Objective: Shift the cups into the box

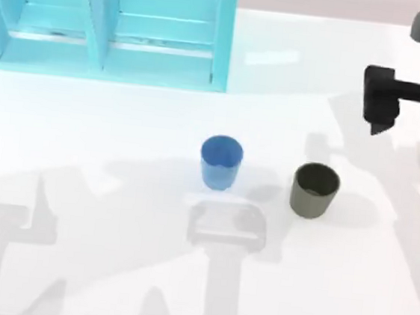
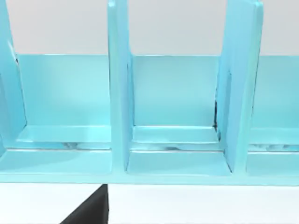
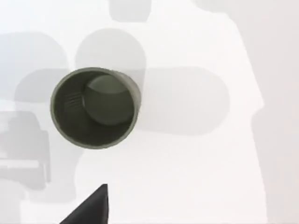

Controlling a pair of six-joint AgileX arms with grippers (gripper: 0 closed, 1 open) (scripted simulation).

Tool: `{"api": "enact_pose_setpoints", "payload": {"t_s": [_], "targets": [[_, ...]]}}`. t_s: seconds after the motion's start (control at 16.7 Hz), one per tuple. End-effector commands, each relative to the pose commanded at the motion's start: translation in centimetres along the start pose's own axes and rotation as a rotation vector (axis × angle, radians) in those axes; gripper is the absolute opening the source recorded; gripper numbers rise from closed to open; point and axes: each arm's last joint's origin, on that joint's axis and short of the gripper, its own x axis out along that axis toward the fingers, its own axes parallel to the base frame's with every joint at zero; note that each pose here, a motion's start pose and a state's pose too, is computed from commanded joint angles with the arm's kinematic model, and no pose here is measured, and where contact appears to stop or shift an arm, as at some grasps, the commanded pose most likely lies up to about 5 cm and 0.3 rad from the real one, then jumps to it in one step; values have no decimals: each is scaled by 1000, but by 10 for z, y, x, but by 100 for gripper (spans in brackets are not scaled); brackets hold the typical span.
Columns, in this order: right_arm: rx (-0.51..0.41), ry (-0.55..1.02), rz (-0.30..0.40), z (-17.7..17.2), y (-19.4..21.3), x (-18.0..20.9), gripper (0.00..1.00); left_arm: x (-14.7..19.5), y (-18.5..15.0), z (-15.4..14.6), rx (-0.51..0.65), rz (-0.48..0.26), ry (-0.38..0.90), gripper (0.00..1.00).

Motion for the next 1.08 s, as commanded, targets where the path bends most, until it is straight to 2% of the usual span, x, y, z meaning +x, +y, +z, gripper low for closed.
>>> {"api": "enact_pose_setpoints", "payload": {"t_s": [0.24, 0.42, 0.84, 1.08], "targets": [[-14, 172, -55, 28, 38, 36, 100, 0, 0, 0, 0, 0, 0, 100], [-22, 233, -79, 36, 55, 53, 100, 0, 0, 0, 0, 0, 0, 100], [-20, 242, -83, 37, 57, 57, 100, 0, 0, 0, 0, 0, 0, 100], [-24, 245, -84, 32, 56, 88, 100, 0, 0, 0, 0, 0, 0, 100]]}}
